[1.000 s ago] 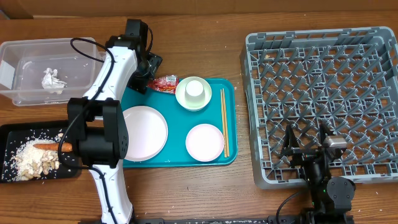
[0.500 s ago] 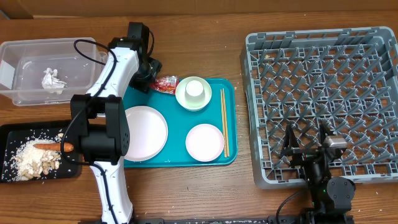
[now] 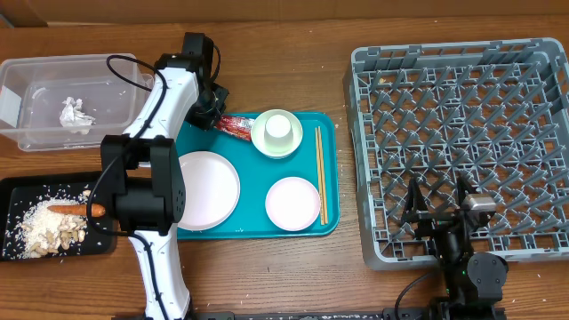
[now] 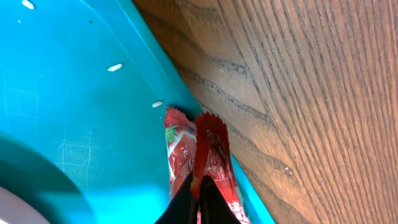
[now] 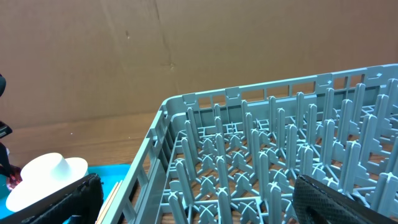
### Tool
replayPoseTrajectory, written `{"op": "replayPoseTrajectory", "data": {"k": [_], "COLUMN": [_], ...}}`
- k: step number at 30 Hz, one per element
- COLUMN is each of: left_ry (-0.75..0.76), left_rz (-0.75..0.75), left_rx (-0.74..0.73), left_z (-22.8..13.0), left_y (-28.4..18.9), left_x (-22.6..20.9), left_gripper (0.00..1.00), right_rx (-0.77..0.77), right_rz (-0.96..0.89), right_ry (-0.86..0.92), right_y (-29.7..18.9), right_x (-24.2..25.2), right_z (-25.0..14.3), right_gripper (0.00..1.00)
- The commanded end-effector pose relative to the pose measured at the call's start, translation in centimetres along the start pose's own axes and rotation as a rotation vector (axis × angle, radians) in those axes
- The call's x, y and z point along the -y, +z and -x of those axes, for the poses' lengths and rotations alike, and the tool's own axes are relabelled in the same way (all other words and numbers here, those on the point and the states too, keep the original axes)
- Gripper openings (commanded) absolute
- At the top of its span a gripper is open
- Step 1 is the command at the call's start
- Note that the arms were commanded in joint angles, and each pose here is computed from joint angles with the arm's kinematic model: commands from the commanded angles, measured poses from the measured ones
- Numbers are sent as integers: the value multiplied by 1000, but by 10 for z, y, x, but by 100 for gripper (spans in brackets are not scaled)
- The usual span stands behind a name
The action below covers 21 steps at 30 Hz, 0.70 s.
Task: Sort waste into correct bins and load items into the dishwasher
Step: 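Grasp the red wrapper with the left gripper and lift it, then carry the red wrapper left and drop it into the clear bin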
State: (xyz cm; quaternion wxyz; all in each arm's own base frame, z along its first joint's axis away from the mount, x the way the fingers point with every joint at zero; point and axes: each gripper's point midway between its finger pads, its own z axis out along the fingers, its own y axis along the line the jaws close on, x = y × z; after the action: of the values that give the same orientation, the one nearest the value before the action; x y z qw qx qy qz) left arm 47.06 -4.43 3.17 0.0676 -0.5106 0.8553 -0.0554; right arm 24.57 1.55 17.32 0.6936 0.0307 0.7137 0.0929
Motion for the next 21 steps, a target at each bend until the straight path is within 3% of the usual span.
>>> {"op": "replayPoseTrajectory", "data": {"k": [1,9,16,21], "left_ry": [30,86,183,170], "left_rz": [33,-11,-188,-268], "left_rx": [7,24,131,291], "left_z": [0,5,23,52], "left_y": [9,-20,-97,-156], "left_x": [-7,4,45,56], "left_gripper": [4,4,4,4], "right_rx": [3,3,3,3], "right_rz": [-14,-14,-14,-14], "right_ry": [-1,-1,-1,-1], "right_y": [0,0,0,0], "right_x": [3,3,3,3], "right_z": [-2,-2,-2,-2], "right_gripper": [100,100,100,100]}}
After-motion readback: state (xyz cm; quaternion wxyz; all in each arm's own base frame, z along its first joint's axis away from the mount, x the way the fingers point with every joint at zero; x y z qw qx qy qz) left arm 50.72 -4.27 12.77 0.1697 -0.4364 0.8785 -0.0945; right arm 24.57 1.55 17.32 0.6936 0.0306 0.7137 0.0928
